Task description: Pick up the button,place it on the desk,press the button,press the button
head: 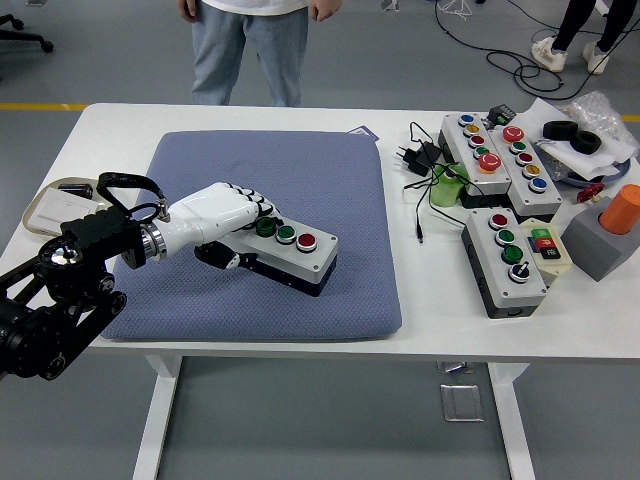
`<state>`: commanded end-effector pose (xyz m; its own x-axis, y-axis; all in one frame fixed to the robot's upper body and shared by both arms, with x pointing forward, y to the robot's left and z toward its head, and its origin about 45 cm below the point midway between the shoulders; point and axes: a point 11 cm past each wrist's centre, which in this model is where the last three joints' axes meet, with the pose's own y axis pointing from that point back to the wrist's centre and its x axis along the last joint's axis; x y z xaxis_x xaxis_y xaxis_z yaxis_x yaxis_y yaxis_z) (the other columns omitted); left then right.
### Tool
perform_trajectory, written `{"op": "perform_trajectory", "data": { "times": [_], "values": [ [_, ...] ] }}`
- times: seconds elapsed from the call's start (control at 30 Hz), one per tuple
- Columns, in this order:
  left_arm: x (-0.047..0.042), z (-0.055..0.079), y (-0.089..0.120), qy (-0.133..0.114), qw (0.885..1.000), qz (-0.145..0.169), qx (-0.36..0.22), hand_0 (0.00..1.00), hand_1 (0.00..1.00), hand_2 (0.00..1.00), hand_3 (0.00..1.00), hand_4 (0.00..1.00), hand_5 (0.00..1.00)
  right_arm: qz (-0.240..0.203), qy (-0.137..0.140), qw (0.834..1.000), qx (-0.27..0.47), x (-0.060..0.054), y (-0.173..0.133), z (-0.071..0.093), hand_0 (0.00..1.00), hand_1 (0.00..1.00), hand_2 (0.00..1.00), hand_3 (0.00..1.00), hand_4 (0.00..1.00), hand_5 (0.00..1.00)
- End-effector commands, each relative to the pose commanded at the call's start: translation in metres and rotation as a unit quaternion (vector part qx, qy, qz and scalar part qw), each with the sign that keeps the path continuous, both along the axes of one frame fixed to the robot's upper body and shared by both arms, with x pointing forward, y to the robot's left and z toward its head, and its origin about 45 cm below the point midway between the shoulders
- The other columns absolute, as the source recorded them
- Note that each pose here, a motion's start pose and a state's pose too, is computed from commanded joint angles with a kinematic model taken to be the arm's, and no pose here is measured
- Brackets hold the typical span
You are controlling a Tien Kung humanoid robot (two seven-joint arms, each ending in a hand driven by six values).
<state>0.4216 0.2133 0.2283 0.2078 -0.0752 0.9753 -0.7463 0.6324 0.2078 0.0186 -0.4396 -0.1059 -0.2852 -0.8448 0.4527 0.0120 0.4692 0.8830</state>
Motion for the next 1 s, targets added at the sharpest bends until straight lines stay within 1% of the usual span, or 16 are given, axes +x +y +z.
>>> {"op": "perform_trajectory", "data": {
  "times": [0.13, 0.17, 0.3, 0.37, 0.43, 0.5, 0.53, 0.57, 0.63, 0.67, 0.73, 0.77, 0.83, 0.93, 0.97, 1.0],
  "values": [
    [-0.0041, 0.006, -0.001, 0.014, 1.0, 0.001, -0.005, 0.77, 0.877, 0.911, 0.826, 0.543, 0.002, -0.001, -0.001, 1.0, 0.0, 0.001, 0.0, 0.0, 0.662, 0.585, 0.615, 0.591, 0.291, 0.061],
    [-0.0064, 0.007, 0.0, 0.02, 1.0, 0.001, -0.006, 0.836, 0.915, 0.946, 0.854, 0.569, 0.002, -0.001, -0.001, 1.0, 0.0, 0.001, 0.0, 0.0, 0.662, 0.584, 0.615, 0.591, 0.292, 0.062],
    [-0.0144, 0.009, 0.001, 0.04, 0.999, 0.003, -0.009, 0.836, 0.915, 0.946, 0.854, 0.569, 0.002, -0.001, -0.001, 1.0, 0.001, 0.001, 0.001, 0.0, 0.662, 0.584, 0.615, 0.591, 0.292, 0.062],
    [-0.018, 0.012, 0.002, 0.039, 0.999, 0.004, -0.016, 0.869, 0.938, 0.969, 0.87, 0.597, 0.002, -0.001, -0.001, 1.0, 0.0, 0.001, 0.0, 0.0, 0.665, 0.584, 0.615, 0.591, 0.293, 0.062],
    [-0.0218, 0.018, 0.004, 0.033, 0.999, 0.007, -0.022, 0.869, 0.938, 0.969, 0.87, 0.597, 0.002, -0.001, -0.001, 1.0, 0.0, 0.0, 0.0, 0.0, 0.665, 0.584, 0.615, 0.591, 0.293, 0.062],
    [-0.0282, 0.026, 0.003, 0.019, 0.999, 0.006, -0.031, 0.869, 0.938, 0.969, 0.87, 0.597, 0.002, -0.001, -0.001, 1.0, 0.001, 0.0, 0.0, 0.0, 0.665, 0.584, 0.615, 0.591, 0.293, 0.062],
    [-0.0292, 0.028, 0.002, 0.016, 0.999, 0.005, -0.033, 0.869, 0.938, 0.969, 0.87, 0.597, 0.002, -0.001, -0.001, 1.0, 0.001, 0.0, 0.0, 0.0, 0.665, 0.584, 0.615, 0.591, 0.293, 0.062],
    [-0.032, 0.031, 0.003, 0.003, 0.999, 0.009, -0.038, 0.643, 0.74, 0.816, 0.825, 0.548, 0.002, -0.002, -0.001, 1.0, 0.001, 0.0, 0.0, 0.0, 0.663, 0.584, 0.615, 0.592, 0.294, 0.063],
    [-0.0378, 0.043, 0.001, -0.035, 0.998, 0.015, -0.056, 0.643, 0.74, 0.816, 0.825, 0.548, 0.002, -0.002, -0.001, 1.0, 0.001, -0.001, 0.0, 0.0, 0.663, 0.584, 0.615, 0.592, 0.294, 0.063],
    [-0.0386, 0.045, 0.001, -0.043, 0.997, 0.015, -0.059, 0.643, 0.74, 0.816, 0.825, 0.548, 0.002, -0.002, -0.001, 1.0, 0.001, -0.001, 0.0, 0.0, 0.663, 0.584, 0.615, 0.592, 0.294, 0.063],
    [-0.0432, 0.059, 0.003, -0.083, 0.993, 0.03, -0.079, 0.643, 0.74, 0.816, 0.825, 0.548, 0.002, -0.002, 0.0, 1.0, 0.001, -0.001, 0.0, 0.0, 0.663, 0.584, 0.615, 0.592, 0.294, 0.063],
    [-0.045, 0.064, 0.003, -0.095, 0.991, 0.033, -0.084, 0.229, 0.125, 0.145, 0.745, 0.426, 0.002, -0.002, 0.0, 1.0, 0.001, -0.001, 0.001, 0.0, 0.663, 0.584, 0.615, 0.591, 0.294, 0.061],
    [-0.0476, 0.069, 0.001, -0.099, 0.991, 0.033, -0.085, 0.229, 0.125, 0.145, 0.745, 0.426, 0.002, -0.003, 0.0, 1.0, 0.001, -0.001, 0.001, 0.0, 0.663, 0.584, 0.615, 0.591, 0.294, 0.061],
    [-0.0494, 0.065, -0.002, -0.078, 0.994, 0.034, -0.07, 0.229, 0.125, 0.145, 0.745, 0.426, 0.002, -0.003, 0.0, 1.0, 0.001, -0.001, 0.001, 0.0, 0.663, 0.584, 0.615, 0.591, 0.294, 0.061],
    [-0.0499, 0.061, -0.002, -0.062, 0.996, 0.034, -0.06, 0.119, 0.015, 0.059, 0.775, 0.328, 0.002, -0.003, 0.0, 1.0, 0.001, -0.001, 0.001, 0.0, 0.663, 0.584, 0.615, 0.591, 0.294, 0.062],
    [-0.0502, 0.059, -0.003, -0.052, 0.997, 0.034, -0.054, 0.119, 0.015, 0.059, 0.775, 0.328, 0.002, -0.003, 0.0, 1.0, 0.001, -0.001, 0.001, 0.0, 0.663, 0.584, 0.615, 0.591, 0.294, 0.062]
  ]
}}
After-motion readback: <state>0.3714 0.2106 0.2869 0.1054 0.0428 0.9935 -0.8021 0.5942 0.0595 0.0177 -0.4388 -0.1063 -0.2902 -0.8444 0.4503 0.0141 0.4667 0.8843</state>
